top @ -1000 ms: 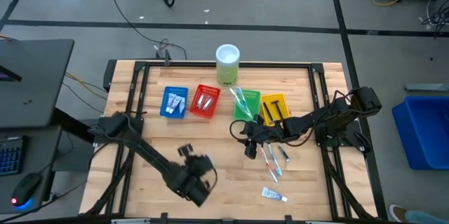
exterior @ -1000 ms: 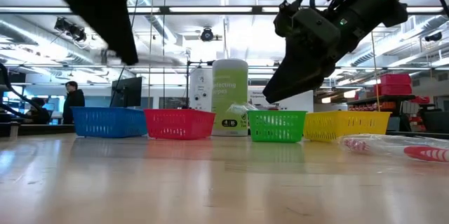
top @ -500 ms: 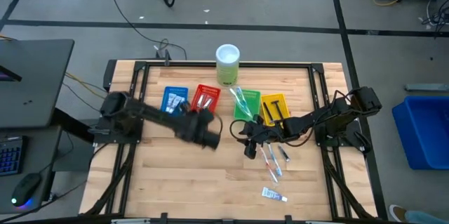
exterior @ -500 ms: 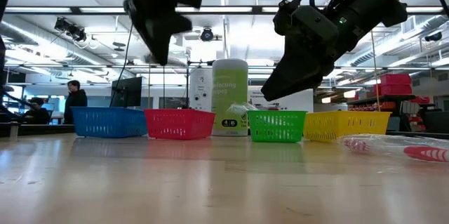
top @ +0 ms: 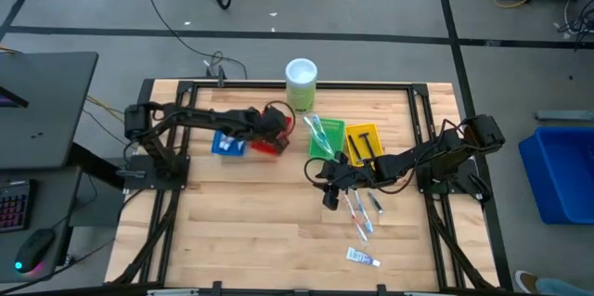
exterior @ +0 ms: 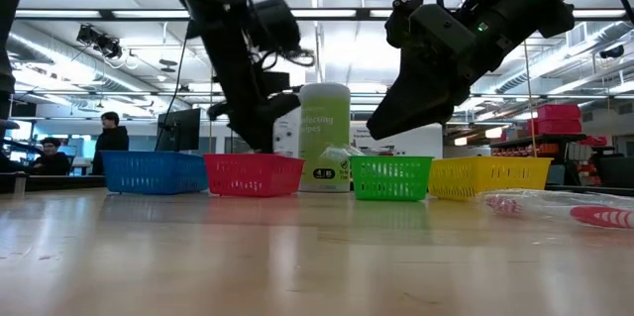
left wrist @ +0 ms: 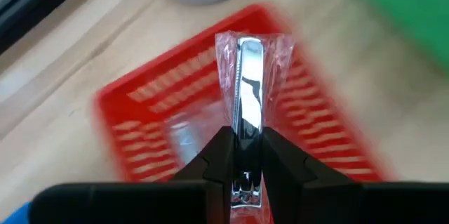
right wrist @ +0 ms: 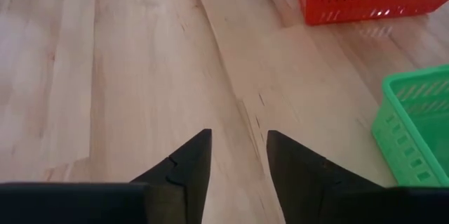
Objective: Pick & Place Travel size toiletries
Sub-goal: Put the silver nail cutter into the red basket, then put the orange toothbrush into the green basket
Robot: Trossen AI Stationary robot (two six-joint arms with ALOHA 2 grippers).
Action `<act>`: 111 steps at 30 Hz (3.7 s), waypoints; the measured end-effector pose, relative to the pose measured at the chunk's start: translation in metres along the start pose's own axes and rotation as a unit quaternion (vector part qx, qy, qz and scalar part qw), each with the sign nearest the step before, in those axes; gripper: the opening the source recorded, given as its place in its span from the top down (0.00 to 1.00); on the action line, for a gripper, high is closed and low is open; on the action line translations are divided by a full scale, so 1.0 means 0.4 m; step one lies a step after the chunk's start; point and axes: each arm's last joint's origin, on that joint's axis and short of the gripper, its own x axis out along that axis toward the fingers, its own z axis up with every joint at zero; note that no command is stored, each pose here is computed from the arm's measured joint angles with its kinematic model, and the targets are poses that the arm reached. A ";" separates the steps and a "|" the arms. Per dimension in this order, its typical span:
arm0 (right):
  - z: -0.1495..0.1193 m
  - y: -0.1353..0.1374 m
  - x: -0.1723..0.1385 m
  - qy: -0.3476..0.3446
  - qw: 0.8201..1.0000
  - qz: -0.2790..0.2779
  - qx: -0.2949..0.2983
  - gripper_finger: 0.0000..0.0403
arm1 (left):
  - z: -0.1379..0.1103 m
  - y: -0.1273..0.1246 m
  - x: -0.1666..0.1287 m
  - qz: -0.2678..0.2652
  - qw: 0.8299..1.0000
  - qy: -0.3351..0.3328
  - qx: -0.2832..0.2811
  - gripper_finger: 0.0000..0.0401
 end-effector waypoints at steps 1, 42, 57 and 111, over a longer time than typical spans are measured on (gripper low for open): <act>0.000 0.000 0.000 0.000 1.000 0.000 0.000 0.64 | -0.003 0.013 0.005 0.011 1.000 0.007 -0.002 0.86; 0.001 0.000 0.000 -0.002 1.000 0.000 0.001 0.54 | -0.037 0.041 0.036 -0.001 0.999 0.030 -0.011 0.63; 0.011 0.004 0.000 -0.023 1.000 0.010 0.007 0.49 | -0.012 -0.027 -0.187 -0.084 0.994 -0.073 -0.007 0.58; -0.200 0.138 -0.076 0.286 0.954 -0.055 0.073 0.83 | -0.206 -0.199 -0.386 -0.116 0.973 -0.198 0.004 0.59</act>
